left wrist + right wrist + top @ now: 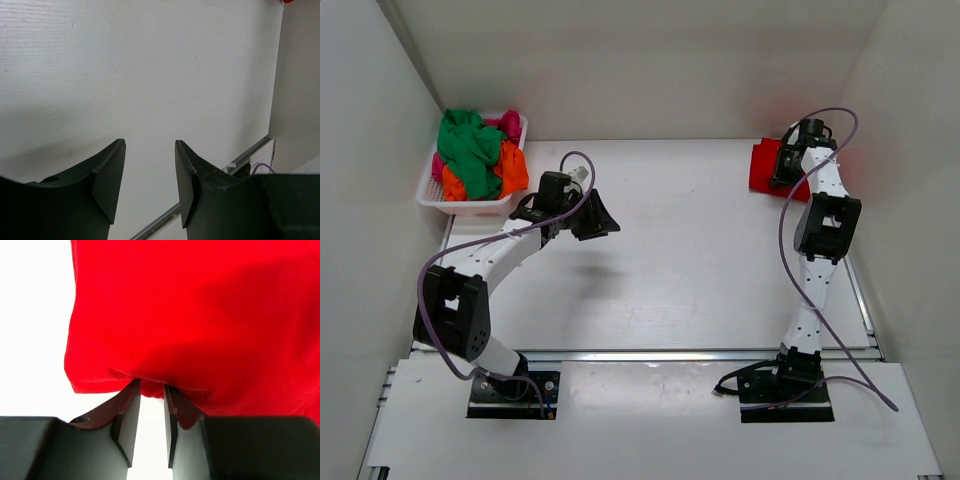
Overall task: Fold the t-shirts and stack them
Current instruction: Put the neatly folded tshirt into the corner of the board with the right arm
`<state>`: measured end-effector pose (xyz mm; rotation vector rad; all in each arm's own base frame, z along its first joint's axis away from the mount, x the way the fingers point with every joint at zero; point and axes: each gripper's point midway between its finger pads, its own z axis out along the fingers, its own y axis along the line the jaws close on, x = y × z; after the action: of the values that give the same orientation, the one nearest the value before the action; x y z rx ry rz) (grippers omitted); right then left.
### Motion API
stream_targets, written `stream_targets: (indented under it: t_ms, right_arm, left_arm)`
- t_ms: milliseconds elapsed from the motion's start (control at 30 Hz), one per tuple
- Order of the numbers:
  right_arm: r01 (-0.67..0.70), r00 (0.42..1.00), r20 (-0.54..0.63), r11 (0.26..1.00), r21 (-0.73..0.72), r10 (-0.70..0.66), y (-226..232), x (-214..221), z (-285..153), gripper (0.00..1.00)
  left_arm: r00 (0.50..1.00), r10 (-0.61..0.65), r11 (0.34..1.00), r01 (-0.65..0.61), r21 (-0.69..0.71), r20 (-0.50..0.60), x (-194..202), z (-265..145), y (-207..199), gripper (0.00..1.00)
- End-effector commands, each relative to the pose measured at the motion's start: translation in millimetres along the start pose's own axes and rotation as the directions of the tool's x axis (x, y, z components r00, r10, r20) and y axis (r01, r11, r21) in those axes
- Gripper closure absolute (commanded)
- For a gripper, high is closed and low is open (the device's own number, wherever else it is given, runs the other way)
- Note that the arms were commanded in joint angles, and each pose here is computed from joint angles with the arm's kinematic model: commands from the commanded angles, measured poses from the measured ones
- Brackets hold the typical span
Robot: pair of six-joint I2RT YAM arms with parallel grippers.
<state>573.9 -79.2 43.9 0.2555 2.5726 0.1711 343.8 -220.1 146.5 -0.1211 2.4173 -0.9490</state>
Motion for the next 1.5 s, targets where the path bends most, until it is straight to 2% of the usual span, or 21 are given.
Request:
stream_targets:
  t_ms: [0, 67, 167, 267, 400, 533, 600, 767, 833, 967, 1133, 1267, 1300, 1433, 1467]
  right_arm:
    - [0.067, 0.997, 0.036, 0.991, -0.112, -0.063, 5.0, -12.2, -4.9, 0.77]
    - [0.087, 0.996, 0.002, 0.989, -0.122, -0.087, 7.6, -1.7, -9.9, 0.77]
    - [0.179, 0.984, 0.023, 0.981, -0.072, -0.178, 15.8, -5.9, -31.3, 0.78]
    - [0.233, 0.968, 0.105, 0.972, -0.038, -0.228, 31.2, -24.9, -68.1, 0.76]
    - [0.270, 0.939, 0.222, 0.963, -0.006, -0.262, 50.4, -53.2, -82.9, 0.66]
    - [0.256, 0.920, 0.297, 0.966, 0.037, -0.256, 50.5, -86.4, -68.1, 0.50]
    - [0.229, 0.938, 0.258, 0.973, 0.038, -0.231, 45.1, -79.6, -37.9, 0.42]
    - [0.133, 0.974, 0.191, 0.991, -0.034, -0.124, 31.3, -55.1, -1.9, 0.36]
    - [0.039, 0.988, 0.151, 0.987, -0.158, -0.015, 36.0, -46.0, 7.2, 0.35]
    - [-0.019, 0.997, 0.068, 0.974, -0.228, 0.035, 39.0, -25.4, 10.7, 0.35]
    - [-0.080, 0.996, -0.052, 0.970, -0.230, 0.070, 29.5, 5.6, 15.2, 0.38]
    - [-0.057, 0.987, -0.158, 0.977, -0.203, 0.025, 21.4, 40.7, 18.3, 0.40]
    - [-0.031, 0.990, -0.143, 0.977, -0.211, 0.000, 24.4, 37.7, 14.0, 0.37]
    - [-0.011, 0.994, -0.112, 0.977, -0.211, -0.013, 27.2, 27.2, 1.8, 0.57]
    - [-0.028, 0.992, -0.126, 0.976, -0.214, 0.001, 25.0, 30.5, 2.2, 0.58]
  left_arm:
    - [1.000, 0.026, 1.000, -0.026, 0.018, -0.012, -0.2, 0.0, -6.9, 0.45]
    - [1.000, 0.026, 1.000, -0.026, 0.014, -0.011, -0.5, 0.5, -7.3, 0.45]
    - [1.000, 0.020, 1.000, -0.020, 0.015, -0.013, -1.0, 3.2, -6.2, 0.45]
    - [0.999, 0.025, 0.999, -0.025, 0.024, -0.031, 4.9, 9.3, -10.9, 0.45]
    - [0.999, 0.026, 0.999, -0.025, 0.033, -0.038, 8.6, 12.2, -15.4, 0.45]
    - [0.999, 0.021, 0.999, -0.020, 0.034, -0.048, 11.7, 10.9, -15.9, 0.45]
    - [0.999, 0.023, 0.999, -0.022, 0.027, -0.036, 8.9, 9.8, -14.1, 0.45]
    - [0.999, 0.022, 1.000, -0.022, 0.019, -0.038, 8.4, 8.4, -10.7, 0.46]
    - [0.999, 0.016, 1.000, -0.015, 0.023, -0.040, 9.3, 9.7, -11.1, 0.45]
    - [0.999, 0.020, 1.000, -0.019, 0.023, -0.046, 11.8, 11.6, -12.1, 0.45]
    - [0.999, 0.016, 1.000, -0.015, 0.024, -0.046, 13.5, 11.5, -12.5, 0.45]
    - [0.999, 0.009, 1.000, -0.008, 0.028, -0.036, 10.7, 8.7, -12.7, 0.45]
    - [0.999, 0.012, 1.000, -0.011, 0.027, -0.043, 14.0, 8.7, -13.1, 0.45]
    - [0.999, 0.016, 0.999, -0.015, 0.039, -0.038, 12.8, 8.0, -17.2, 0.45]
    - [0.999, 0.015, 0.999, -0.014, 0.029, -0.040, 14.2, 8.5, -13.1, 0.45]
